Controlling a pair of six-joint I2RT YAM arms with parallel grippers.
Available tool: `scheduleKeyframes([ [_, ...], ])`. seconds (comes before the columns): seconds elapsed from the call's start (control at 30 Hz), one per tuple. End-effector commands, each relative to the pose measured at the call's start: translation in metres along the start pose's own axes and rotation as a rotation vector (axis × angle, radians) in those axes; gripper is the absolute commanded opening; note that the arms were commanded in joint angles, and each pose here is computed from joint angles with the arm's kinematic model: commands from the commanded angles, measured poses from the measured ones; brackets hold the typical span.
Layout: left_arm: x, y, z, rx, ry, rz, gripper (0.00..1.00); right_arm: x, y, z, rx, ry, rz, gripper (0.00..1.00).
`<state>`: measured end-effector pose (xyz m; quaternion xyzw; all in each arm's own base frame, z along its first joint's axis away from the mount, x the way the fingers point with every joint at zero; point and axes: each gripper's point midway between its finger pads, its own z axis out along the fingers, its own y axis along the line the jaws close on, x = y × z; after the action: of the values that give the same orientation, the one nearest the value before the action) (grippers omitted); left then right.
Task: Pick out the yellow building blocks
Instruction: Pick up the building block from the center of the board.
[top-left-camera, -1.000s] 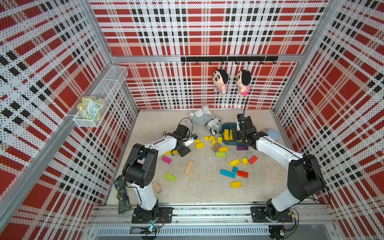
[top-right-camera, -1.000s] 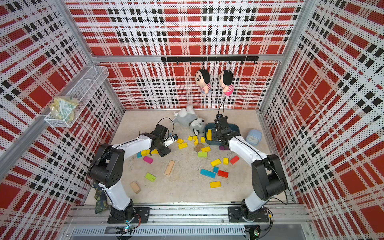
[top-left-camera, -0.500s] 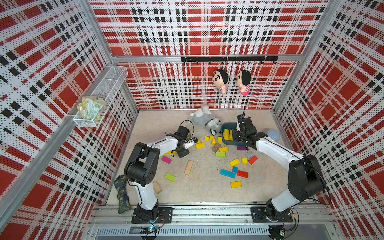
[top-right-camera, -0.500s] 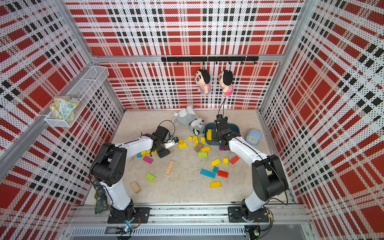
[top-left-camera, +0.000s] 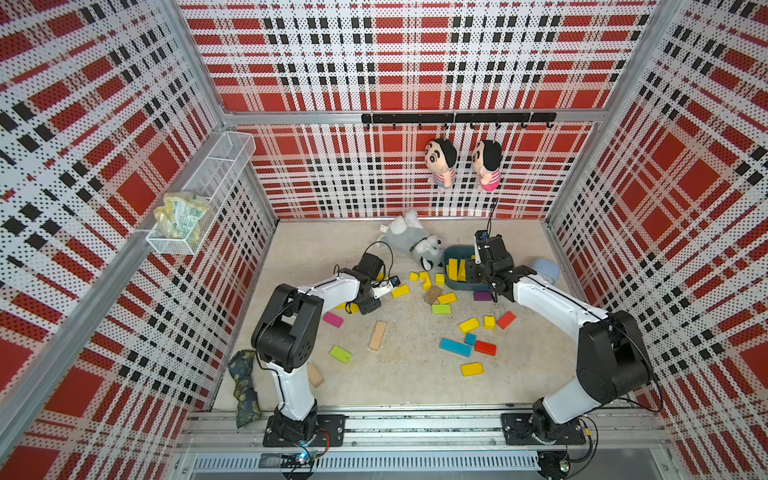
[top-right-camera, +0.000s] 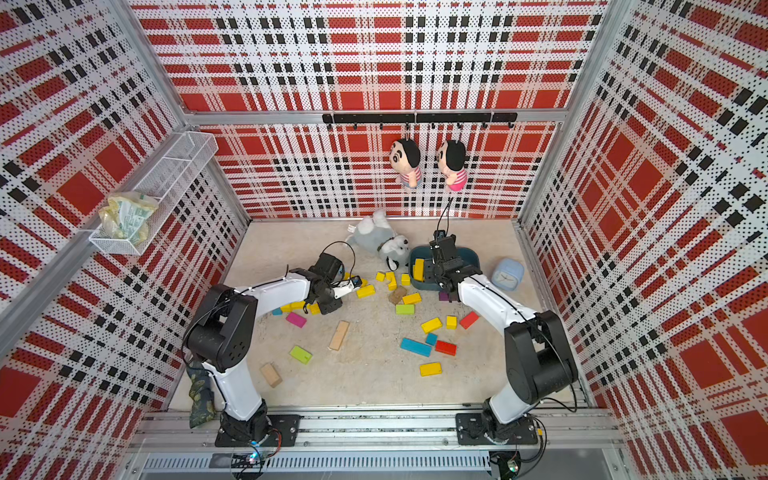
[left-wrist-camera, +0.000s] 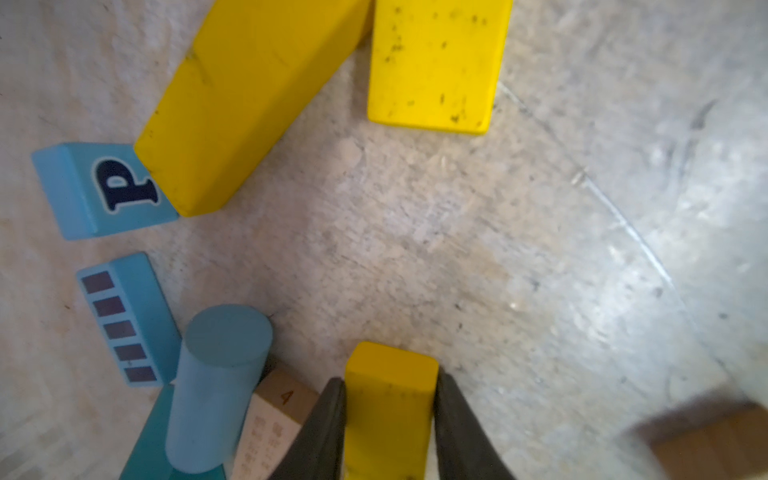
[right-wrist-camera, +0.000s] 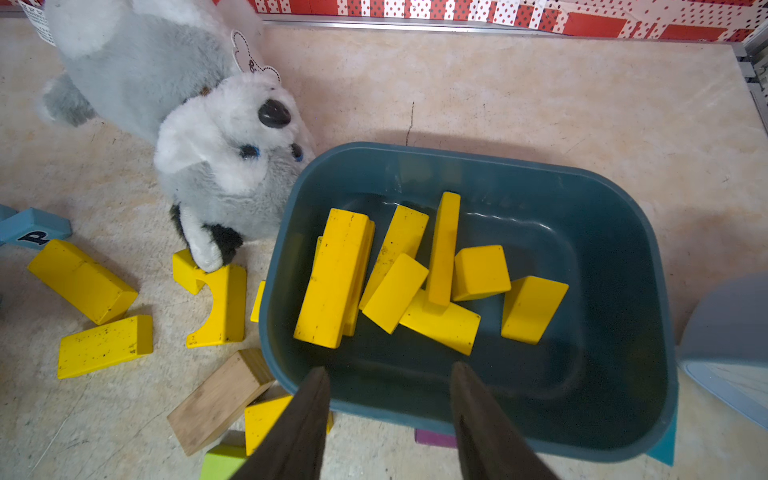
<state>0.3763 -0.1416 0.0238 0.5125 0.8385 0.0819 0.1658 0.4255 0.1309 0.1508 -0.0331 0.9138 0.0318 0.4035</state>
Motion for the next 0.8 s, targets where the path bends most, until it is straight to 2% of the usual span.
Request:
scheduleKeyframes([
  [0.0,0.009,0.003,0.000,-0.013,0.025,-0.002,0.29,-0.008,0.001,-0.008,-0.001,-0.037,0.014,0.51],
  [0.2,-0.013,0.015,-0.019,-0.053,-0.045,-0.036,0.18,-0.008,0.000,-0.009,-0.001,-0.040,0.014,0.51],
  [0.37,-0.041,0.038,-0.051,-0.138,-0.186,-0.169,0.00,-0.006,0.005,-0.013,-0.029,-0.041,0.008,0.50],
  [0.57,-0.088,0.061,-0.107,-0.183,-0.527,-0.488,0.00,0.003,0.044,-0.021,-0.191,-0.043,-0.041,0.51],
  [0.77,-0.111,0.068,-0.160,-0.080,-0.963,-0.878,0.00,0.010,0.114,-0.050,-0.480,-0.108,-0.154,0.52],
])
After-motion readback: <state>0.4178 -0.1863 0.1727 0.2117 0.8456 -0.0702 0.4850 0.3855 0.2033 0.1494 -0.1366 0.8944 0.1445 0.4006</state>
